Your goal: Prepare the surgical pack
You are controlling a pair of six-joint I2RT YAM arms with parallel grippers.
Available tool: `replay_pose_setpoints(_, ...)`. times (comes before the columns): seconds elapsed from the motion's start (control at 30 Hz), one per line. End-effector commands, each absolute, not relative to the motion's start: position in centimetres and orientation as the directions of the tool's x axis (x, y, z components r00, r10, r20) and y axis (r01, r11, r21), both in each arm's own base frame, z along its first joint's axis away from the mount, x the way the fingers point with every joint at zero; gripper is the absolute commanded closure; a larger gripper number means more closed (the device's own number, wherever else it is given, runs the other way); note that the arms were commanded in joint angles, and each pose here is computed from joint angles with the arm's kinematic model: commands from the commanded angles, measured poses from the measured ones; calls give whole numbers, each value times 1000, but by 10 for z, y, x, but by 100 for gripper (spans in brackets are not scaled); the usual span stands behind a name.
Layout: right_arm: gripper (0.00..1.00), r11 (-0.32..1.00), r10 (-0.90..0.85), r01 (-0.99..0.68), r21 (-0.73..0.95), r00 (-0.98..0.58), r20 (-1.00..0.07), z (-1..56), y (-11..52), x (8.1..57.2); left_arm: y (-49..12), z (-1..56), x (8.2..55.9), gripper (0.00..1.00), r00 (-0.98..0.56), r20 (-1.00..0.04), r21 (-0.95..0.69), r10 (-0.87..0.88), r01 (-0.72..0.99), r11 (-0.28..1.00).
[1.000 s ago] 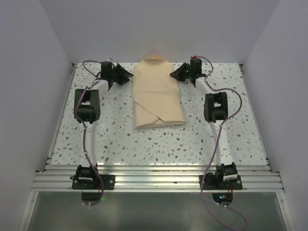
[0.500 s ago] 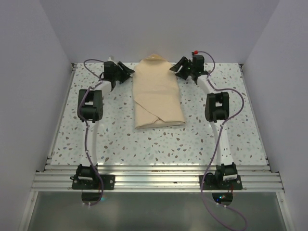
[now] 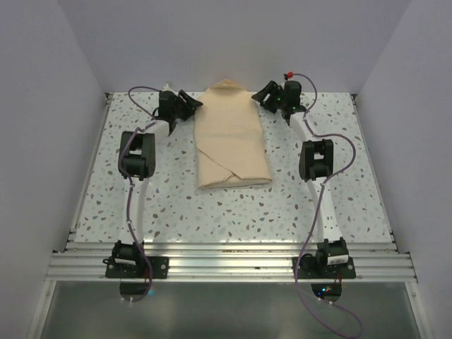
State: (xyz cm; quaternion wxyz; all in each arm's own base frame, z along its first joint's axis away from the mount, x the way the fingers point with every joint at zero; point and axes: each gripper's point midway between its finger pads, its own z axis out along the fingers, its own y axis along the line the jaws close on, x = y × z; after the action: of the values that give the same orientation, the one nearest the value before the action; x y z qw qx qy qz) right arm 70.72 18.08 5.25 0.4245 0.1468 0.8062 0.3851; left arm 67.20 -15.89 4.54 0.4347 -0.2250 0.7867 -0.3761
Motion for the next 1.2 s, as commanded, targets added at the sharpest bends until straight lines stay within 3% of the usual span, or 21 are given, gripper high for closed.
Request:
replay_pose_setpoints(0.0,33,675,558,-74,734,-599,-574,34,187,707,-154,25,678,44,-509,-523,-777,-684,-44,628)
replay_pose_setpoints(0.23,43,686,532,-79,723,-623,-573,13,213,701,-158,25,684,47,-512,-493,-804,-703,-41,593)
replay_pose_setpoints(0.43,45,704,520,-74,706,-623,-584,2,221,699,-160,30,686,50,-511,-485,-815,-710,-29,578)
replay_pose_setpoints(0.6,50,680,572,-59,731,-581,-579,11,216,709,-164,33,686,58,-520,-469,-829,-714,-19,559)
replay_pose_setpoints(0.7,64,649,595,-69,757,-574,-562,22,218,712,-167,41,687,72,-526,-464,-838,-712,2,545)
replay_pose_setpoints(0.83,100,596,623,-79,799,-583,-522,40,219,712,-168,66,689,89,-527,-475,-843,-705,44,535)
replay_pose_setpoints(0.93,100,559,635,-114,821,-578,-512,70,218,712,-166,85,687,99,-525,-495,-834,-692,64,548)
replay_pose_setpoints(1.17,100,531,591,-158,833,-635,-497,129,222,691,-166,122,667,100,-556,-537,-801,-635,101,590)
